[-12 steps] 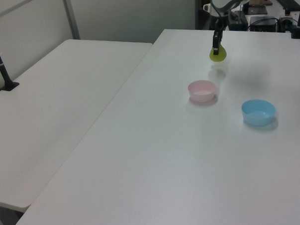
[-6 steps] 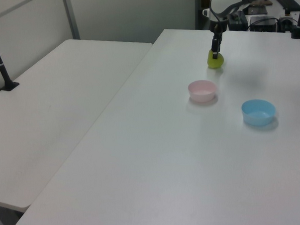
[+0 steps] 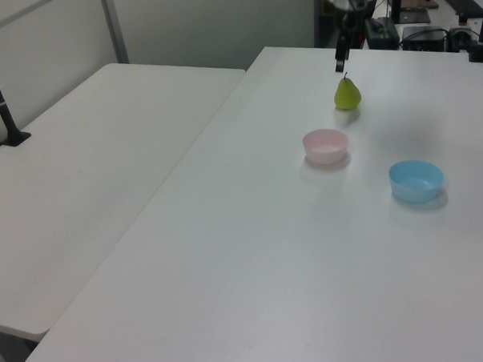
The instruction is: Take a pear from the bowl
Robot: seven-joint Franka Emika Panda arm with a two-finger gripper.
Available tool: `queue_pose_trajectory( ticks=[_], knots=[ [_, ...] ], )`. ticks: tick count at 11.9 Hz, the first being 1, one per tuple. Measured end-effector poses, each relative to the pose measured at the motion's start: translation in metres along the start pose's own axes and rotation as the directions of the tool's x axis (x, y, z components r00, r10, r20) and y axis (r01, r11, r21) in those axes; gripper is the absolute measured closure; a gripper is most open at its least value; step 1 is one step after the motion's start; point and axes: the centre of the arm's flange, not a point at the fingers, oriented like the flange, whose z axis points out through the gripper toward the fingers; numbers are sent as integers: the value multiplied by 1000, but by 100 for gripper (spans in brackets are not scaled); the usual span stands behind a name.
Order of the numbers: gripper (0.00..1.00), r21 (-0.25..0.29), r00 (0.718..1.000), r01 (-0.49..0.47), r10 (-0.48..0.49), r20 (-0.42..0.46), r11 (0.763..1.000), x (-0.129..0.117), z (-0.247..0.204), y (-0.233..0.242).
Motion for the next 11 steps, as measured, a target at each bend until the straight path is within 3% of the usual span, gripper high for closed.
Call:
queue_pose_trajectory(
  ticks=[5, 7, 11],
  knots=[
    [0, 40, 991, -118, 114, 71, 992, -21, -138, -138],
    [0, 42, 988, -129, 125, 94, 991, -29, -157, -178],
    [0, 47, 994, -32, 27, 102, 998, -37, -148, -275]
  ],
)
